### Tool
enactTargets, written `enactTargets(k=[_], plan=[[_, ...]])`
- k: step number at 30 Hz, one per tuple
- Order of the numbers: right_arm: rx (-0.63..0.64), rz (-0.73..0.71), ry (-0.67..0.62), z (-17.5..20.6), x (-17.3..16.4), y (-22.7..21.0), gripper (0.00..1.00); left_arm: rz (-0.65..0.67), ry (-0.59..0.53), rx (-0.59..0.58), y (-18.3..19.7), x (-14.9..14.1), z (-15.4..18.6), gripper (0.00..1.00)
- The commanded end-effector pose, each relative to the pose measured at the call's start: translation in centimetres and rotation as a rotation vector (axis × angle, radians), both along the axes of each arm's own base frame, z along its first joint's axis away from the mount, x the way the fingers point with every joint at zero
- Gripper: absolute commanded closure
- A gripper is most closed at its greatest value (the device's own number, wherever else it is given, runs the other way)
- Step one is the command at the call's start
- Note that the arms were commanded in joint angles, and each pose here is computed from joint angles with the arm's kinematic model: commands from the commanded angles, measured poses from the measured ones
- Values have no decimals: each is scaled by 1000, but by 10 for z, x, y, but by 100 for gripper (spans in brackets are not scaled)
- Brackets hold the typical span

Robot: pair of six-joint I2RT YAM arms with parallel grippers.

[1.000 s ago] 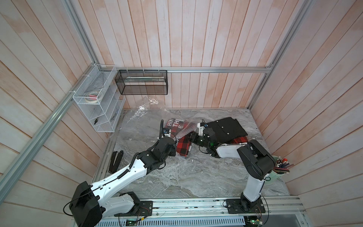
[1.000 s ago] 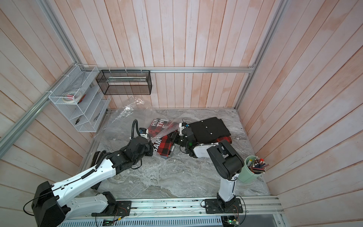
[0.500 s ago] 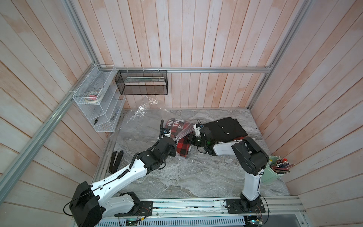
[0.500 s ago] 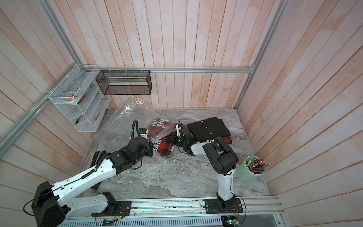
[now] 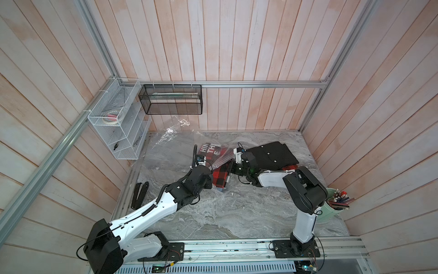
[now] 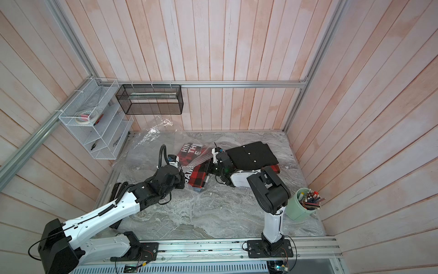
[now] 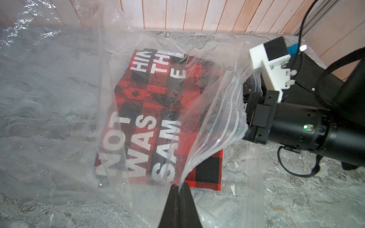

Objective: Take the shirt out of the vacuum bag
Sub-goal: Take out the shirt from the vacuum bag.

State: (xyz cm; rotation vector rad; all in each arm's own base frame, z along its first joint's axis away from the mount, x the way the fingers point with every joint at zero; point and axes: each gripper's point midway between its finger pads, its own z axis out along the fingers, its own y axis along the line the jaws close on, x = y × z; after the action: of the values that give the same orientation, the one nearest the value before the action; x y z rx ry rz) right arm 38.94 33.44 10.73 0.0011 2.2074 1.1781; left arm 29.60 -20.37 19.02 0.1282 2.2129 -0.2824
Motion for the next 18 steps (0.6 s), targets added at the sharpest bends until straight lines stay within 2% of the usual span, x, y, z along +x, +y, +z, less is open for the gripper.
enactTargets(k=[1, 11, 18], plan=[[35, 50, -48, 27, -18, 5, 100, 33, 23, -8, 3, 2, -7, 100], [57, 94, -75, 55, -60, -10, 100, 77, 18, 17, 7, 8, -6, 100], [47, 60, -149, 93, -75, -32, 100, 102, 11, 28, 12, 12, -5, 100]])
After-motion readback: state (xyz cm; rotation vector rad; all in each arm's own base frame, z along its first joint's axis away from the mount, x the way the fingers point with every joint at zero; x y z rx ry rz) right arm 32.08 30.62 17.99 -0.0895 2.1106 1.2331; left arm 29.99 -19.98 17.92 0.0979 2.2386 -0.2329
